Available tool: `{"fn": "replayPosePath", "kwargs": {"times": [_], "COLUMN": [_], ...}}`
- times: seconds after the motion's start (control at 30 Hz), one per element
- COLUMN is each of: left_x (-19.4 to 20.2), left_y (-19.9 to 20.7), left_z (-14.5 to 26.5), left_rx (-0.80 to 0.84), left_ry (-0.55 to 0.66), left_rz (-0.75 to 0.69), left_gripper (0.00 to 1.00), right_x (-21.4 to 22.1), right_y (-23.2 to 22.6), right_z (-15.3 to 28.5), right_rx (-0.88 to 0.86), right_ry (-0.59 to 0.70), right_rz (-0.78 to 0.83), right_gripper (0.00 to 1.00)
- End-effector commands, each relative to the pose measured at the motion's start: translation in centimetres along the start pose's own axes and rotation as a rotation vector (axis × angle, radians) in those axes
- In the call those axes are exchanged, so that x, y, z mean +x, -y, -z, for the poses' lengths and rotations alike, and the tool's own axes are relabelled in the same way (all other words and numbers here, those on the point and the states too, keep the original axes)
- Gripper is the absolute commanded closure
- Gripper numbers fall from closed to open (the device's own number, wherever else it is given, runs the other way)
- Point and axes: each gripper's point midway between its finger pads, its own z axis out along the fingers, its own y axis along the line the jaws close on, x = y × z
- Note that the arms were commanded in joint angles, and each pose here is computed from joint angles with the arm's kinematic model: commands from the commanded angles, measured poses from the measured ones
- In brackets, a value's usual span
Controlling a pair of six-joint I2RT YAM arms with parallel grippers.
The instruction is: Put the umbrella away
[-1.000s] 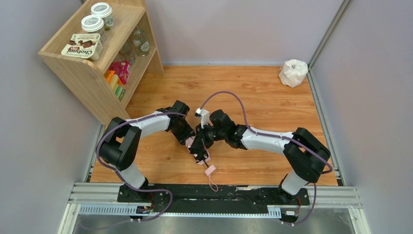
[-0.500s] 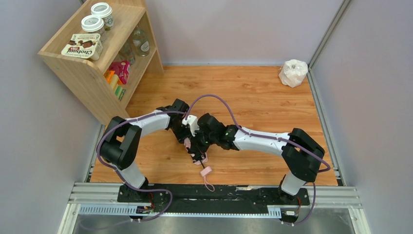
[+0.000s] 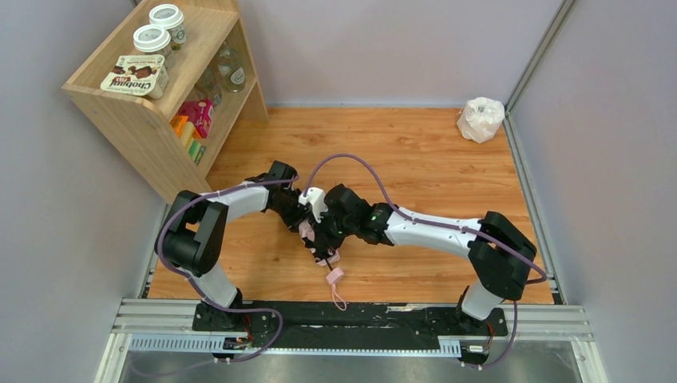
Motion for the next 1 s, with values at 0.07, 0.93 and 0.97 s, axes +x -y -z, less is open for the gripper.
{"fn": "replayPosePath", "kwargs": {"times": [0.07, 0.93, 0.97], "left_x": [-1.4, -1.7, -1.5], "left_y": [0.3, -5.2, -6.0], "left_z": [0.7, 1.8, 1.6], "left_rx": [0.030, 0.098, 0.054], "left_ry": [0.140, 0.457, 0.466], "left_rz": [0.022, 0.194, 0.202], "left_gripper": [1.00, 1.00, 1.00], "right_x": [-4.6, 5.2, 4.0], "right_y": [-0.8, 14.5, 14.1], "right_z": [3.2, 7.2, 8.0], "right_rx": [-0.130, 0.674, 0.685], "right_ry": [0.210, -0.010, 0.019], "right_rz": [-0.177, -0.447, -0.407], "right_gripper": [1.00, 0.33, 0.22]}}
